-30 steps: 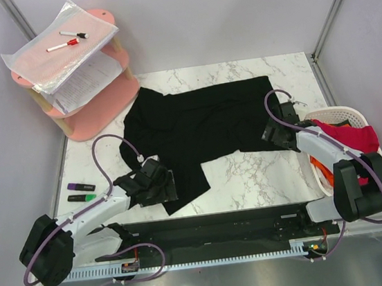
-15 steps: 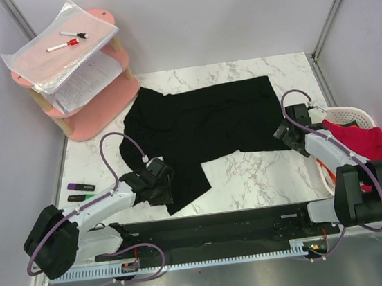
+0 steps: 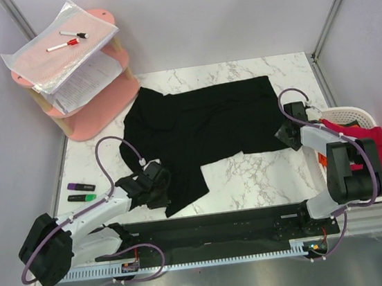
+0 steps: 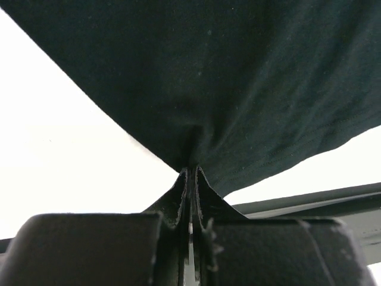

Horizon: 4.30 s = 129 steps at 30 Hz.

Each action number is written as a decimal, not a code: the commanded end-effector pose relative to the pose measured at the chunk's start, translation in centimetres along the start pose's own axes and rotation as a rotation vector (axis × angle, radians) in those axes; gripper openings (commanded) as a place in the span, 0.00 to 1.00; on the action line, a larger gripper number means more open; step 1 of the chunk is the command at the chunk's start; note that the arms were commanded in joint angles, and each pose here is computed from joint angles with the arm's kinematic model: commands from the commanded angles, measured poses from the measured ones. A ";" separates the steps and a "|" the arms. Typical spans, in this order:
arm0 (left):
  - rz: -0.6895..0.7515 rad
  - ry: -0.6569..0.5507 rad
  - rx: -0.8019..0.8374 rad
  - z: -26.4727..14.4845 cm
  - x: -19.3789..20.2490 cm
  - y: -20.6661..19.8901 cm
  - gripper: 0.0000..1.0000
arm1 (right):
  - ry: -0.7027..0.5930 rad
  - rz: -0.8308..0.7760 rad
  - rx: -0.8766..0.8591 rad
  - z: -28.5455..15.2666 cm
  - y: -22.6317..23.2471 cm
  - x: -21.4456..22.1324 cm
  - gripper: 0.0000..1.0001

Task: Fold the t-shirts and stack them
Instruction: Grap the side of the flattened tshirt closest away from the robot with both arms, then fold the other side of the tshirt into a rectangle

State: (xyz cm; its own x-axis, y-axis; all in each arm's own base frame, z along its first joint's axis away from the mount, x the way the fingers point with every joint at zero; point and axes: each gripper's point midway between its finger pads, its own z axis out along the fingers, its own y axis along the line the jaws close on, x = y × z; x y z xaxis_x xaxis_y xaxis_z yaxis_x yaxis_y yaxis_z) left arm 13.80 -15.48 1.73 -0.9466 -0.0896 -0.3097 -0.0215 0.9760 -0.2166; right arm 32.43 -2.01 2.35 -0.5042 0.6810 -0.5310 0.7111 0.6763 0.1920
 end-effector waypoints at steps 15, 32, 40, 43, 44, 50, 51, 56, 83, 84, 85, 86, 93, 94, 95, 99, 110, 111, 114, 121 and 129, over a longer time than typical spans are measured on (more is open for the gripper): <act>-0.064 -0.137 0.011 -3.6 -3.2 -0.8 0.02 | 0.023 0.033 -0.127 -2.9 0.3 -0.2 0.00; -0.044 -0.427 -0.073 -9.9 -16.2 -3.5 0.02 | -0.114 -0.090 -0.258 -2.6 7.8 -8.0 0.00; -0.016 -0.481 -0.141 -10.8 -21.8 -3.2 0.02 | -0.125 -0.061 -0.320 -0.8 11.9 -10.4 0.00; -0.012 -0.506 -0.143 -11.3 -23.7 -3.5 0.02 | -0.123 -0.064 -0.322 -0.1 12.8 -10.9 0.00; -0.010 -0.501 -0.147 -10.9 -24.2 -3.5 0.02 | -0.120 -0.068 -0.314 0.4 12.8 -10.8 0.00; -0.016 -0.508 -0.173 -10.5 -27.8 -2.6 0.02 | -0.129 -0.076 -0.300 2.0 13.8 -11.7 0.00; -0.014 -0.501 -0.183 -10.2 -28.2 -2.2 0.02 | -0.127 -0.077 -0.300 2.3 14.1 -11.7 0.00; -0.008 -0.518 -0.196 -9.8 -30.8 -2.0 0.02 | -0.105 -0.077 -0.296 4.5 15.2 -11.6 0.00; 0.093 -0.561 -0.252 -5.1 -43.3 -2.9 0.02 | -0.108 -0.055 -0.216 8.7 15.0 -11.3 0.06; 0.102 -0.529 -0.264 -3.3 -43.3 -2.7 0.02 | -0.100 -0.062 -0.226 8.8 15.2 -11.1 0.10; 0.099 -0.550 -0.258 -3.9 -44.3 -3.1 0.02 | -0.086 -0.072 -0.245 8.7 15.4 -10.8 0.25; 0.112 -0.526 -0.268 -3.2 -44.2 -2.9 0.02 | -0.107 -0.070 -0.278 8.3 16.0 -11.2 0.35; 0.111 -0.442 -0.273 1.7 -44.4 -1.9 0.03 | -0.198 -0.093 -0.406 4.7 17.2 -12.6 0.98; 0.106 -0.425 -0.270 2.6 -44.3 -1.7 0.03 | -0.201 -0.102 -0.422 4.2 17.6 -12.8 0.98; 0.093 -0.409 -0.260 3.3 -44.1 -1.5 0.03 | -0.203 -0.112 -0.433 3.8 18.0 -12.9 0.98; 0.080 -0.368 -0.255 5.2 -43.5 -0.8 0.21 | -0.209 -0.135 -0.459 2.8 18.7 -13.1 0.98; 0.103 -0.437 -0.181 1.3 -42.2 -3.3 1.00 | -0.199 -0.206 -0.503 1.4 20.7 -10.7 0.98; 0.109 -0.433 -0.180 0.7 -41.0 -3.3 1.00 | -0.201 -0.208 -0.504 1.3 20.7 -10.7 0.98; 0.126 -0.426 -0.188 0.9 -38.3 -3.8 1.00 | -0.202 -0.224 -0.512 0.9 20.9 -10.5 0.98; 0.136 -0.371 -0.142 1.4 -31.9 -5.4 1.00 | -0.211 -0.248 -0.520 0.5 21.4 -10.2 0.98; 0.123 -0.284 -0.180 5.3 -29.2 -4.0 1.00 | -0.190 -0.252 -0.517 1.2 21.4 -9.5 0.98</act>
State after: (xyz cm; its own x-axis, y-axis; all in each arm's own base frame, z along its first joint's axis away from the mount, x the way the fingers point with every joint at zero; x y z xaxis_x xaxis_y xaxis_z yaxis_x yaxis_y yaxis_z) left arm 41.86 -17.63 7.27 -0.8357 0.0594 -0.5460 0.0556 0.9982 0.0234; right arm 52.30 5.37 8.56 -0.5345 0.4607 -0.7085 0.2643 0.8874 0.3777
